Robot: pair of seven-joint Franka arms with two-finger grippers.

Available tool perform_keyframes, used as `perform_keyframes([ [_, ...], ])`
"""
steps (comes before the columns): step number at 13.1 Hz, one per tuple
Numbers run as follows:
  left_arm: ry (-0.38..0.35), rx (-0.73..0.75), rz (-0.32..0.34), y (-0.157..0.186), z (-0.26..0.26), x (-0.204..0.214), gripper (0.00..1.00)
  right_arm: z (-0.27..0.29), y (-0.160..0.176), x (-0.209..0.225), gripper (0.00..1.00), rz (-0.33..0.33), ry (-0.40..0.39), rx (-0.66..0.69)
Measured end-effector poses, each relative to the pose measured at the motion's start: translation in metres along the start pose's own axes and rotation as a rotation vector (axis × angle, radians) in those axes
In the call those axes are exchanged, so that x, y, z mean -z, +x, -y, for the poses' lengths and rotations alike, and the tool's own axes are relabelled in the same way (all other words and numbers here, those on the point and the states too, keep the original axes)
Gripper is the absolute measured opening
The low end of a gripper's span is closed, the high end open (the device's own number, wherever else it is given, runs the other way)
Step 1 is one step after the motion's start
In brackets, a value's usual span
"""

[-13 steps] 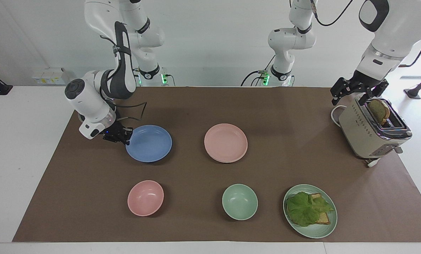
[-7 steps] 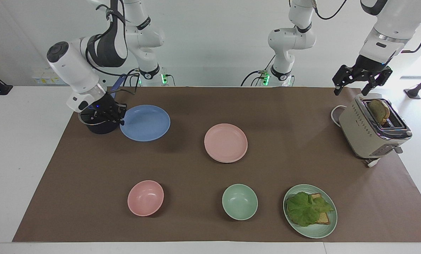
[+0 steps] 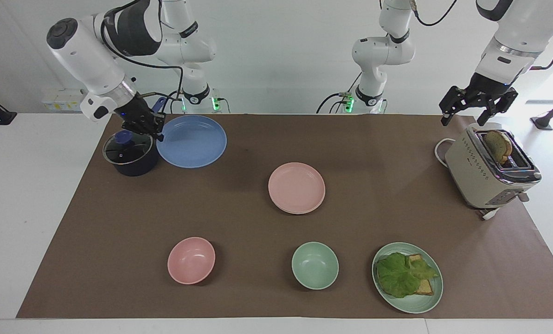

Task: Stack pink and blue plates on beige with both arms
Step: 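Carry the blue plate with the right gripper onto the pink plate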

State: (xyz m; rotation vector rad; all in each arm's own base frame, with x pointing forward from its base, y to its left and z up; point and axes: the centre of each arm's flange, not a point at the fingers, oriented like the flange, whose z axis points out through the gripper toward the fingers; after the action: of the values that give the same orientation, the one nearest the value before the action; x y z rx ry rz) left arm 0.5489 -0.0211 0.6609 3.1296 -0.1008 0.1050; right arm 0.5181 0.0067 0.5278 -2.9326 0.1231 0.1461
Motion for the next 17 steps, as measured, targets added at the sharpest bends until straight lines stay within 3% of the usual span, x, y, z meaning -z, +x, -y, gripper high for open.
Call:
perform_keyframes([
  [5, 0.000, 0.000, 0.001, 0.000, 0.000, 0.000, 1.00, 0.091, -0.005, -0.055, 0.04, 0.071, -0.039, -0.055],
  [17, 0.000, 0.000, 0.002, 0.000, 0.000, 0.000, 1.00, 0.212, 0.011, -0.173, 0.04, -0.008, -0.005, 0.071],
])
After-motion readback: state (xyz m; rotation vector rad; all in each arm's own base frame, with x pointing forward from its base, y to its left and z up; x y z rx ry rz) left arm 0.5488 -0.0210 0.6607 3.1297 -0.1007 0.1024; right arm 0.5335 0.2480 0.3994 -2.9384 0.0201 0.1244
